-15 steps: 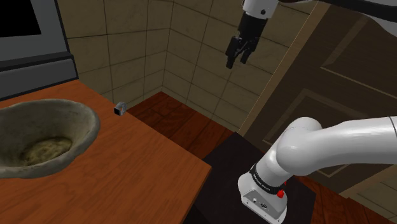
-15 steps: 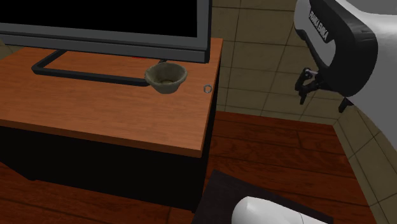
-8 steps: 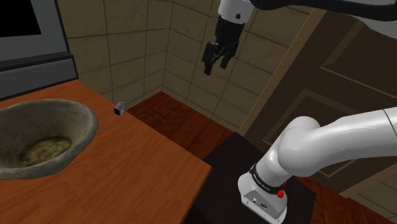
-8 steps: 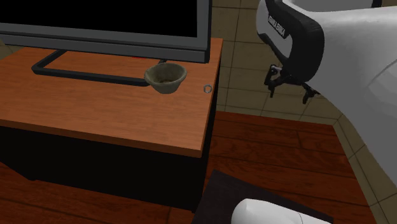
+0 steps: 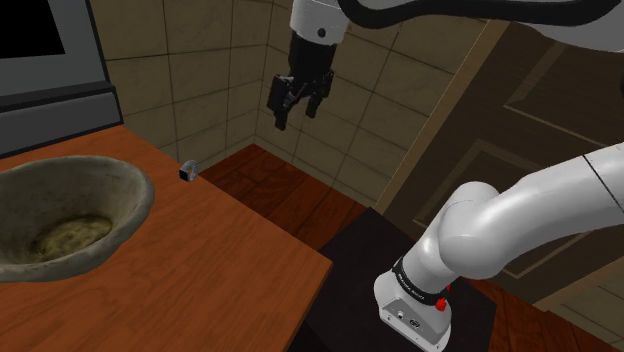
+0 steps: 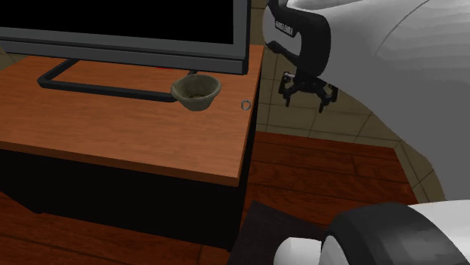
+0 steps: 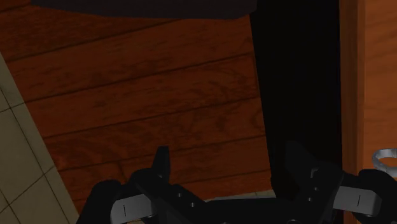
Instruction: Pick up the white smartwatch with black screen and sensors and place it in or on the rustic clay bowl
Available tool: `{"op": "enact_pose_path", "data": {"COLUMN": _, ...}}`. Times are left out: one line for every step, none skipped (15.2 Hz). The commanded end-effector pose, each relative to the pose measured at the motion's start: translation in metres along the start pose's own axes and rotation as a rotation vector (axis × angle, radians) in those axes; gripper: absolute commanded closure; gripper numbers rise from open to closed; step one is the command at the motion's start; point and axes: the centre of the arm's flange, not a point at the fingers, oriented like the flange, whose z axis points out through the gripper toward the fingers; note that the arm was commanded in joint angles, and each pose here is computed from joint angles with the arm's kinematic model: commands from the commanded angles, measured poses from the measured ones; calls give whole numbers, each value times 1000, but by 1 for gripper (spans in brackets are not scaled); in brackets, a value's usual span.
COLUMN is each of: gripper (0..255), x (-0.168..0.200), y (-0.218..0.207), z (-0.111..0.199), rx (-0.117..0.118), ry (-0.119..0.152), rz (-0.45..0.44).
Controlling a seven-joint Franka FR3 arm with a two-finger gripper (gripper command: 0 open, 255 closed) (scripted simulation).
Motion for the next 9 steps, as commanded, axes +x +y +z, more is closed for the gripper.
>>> {"op": "enact_pose_path", "data": {"gripper": 0, "x": 7, "y": -27, "z": 6, "rx": 6, "ry": 3, "rz": -12}}
{"op": "enact_pose_path", "data": {"gripper": 0, "x": 11, "y": -39, "z": 9, "rx": 8, "ry": 5, "rz": -19}}
{"op": "enact_pose_path", "data": {"gripper": 0, "x": 15, "y": -51, "z": 11, "rx": 10, "ry": 7, "rz": -25}}
{"op": "enact_pose_path", "data": {"gripper": 0, "x": 18, "y": -63, "z": 14, "rx": 13, "ry": 8, "rz": -31}}
{"op": "enact_pose_path", "data": {"gripper": 0, "x": 22, "y": -75, "z": 16, "rx": 15, "ry": 10, "rz": -37}}
{"op": "enact_pose_path", "data": {"gripper": 0, "x": 25, "y": -87, "z": 19, "rx": 17, "ry": 11, "rz": -43}}
{"op": "enact_pose_path", "data": {"gripper": 0, "x": 29, "y": -99, "z": 21, "rx": 20, "ry": 13, "rz": -50}}
{"op": "enact_pose_path", "data": {"gripper": 0, "x": 32, "y": -111, "z": 23, "rx": 22, "ry": 15, "rz": -56}}
{"op": "enact_pose_path", "data": {"gripper": 0, "x": 35, "y": -124, "z": 26, "rx": 24, "ry": 16, "rz": -62}}
